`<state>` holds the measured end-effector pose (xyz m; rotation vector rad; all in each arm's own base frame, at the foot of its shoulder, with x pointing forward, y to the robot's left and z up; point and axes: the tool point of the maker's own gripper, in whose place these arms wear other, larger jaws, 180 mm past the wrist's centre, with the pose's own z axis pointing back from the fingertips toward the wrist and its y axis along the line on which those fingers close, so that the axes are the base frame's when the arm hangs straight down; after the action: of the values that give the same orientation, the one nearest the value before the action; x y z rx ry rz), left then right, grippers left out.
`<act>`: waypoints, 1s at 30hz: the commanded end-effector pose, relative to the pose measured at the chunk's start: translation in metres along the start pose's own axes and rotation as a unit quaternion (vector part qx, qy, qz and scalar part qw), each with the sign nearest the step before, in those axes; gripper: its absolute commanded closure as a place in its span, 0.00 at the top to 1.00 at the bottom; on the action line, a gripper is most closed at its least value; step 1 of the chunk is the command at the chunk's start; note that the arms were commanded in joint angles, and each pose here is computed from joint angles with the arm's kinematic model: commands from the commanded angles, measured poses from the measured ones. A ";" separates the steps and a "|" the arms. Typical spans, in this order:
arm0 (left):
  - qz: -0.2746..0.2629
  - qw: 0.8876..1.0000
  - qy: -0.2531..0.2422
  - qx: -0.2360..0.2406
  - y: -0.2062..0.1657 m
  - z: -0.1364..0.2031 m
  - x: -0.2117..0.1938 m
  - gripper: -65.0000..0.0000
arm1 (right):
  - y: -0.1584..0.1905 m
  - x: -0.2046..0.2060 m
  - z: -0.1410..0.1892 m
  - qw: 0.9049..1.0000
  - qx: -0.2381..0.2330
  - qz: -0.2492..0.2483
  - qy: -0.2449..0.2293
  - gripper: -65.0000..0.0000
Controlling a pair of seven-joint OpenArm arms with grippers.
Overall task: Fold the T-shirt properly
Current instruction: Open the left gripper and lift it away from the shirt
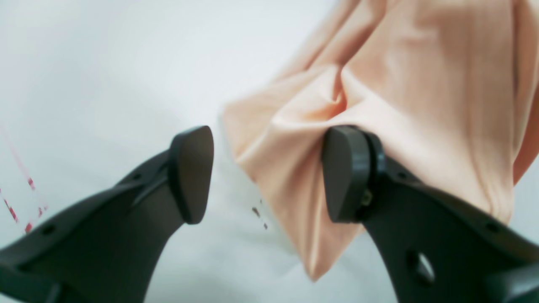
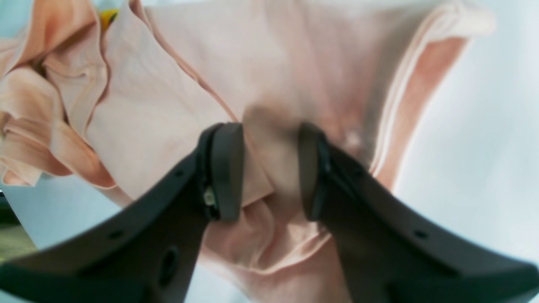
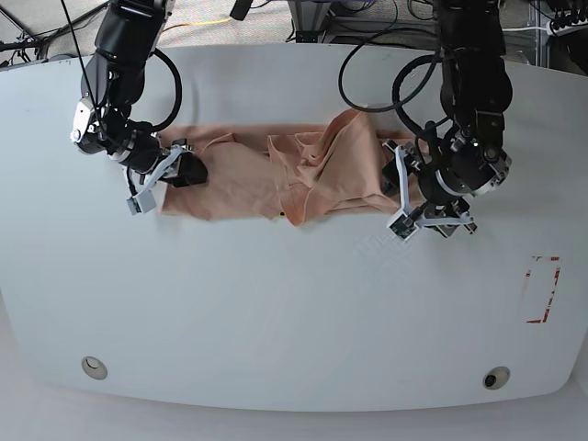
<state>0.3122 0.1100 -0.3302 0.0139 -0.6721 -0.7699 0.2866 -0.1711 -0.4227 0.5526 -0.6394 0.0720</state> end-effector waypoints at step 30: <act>0.073 0.997 -0.018 -0.013 0.060 0.047 -0.032 0.58 | 0.019 0.042 0.036 0.992 -0.050 0.117 0.004 0.45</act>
<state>0.2998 0.1788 -0.3099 -0.0846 -0.6380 -0.6422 0.2757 -0.1753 -0.4021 0.4174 -0.5808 0.2064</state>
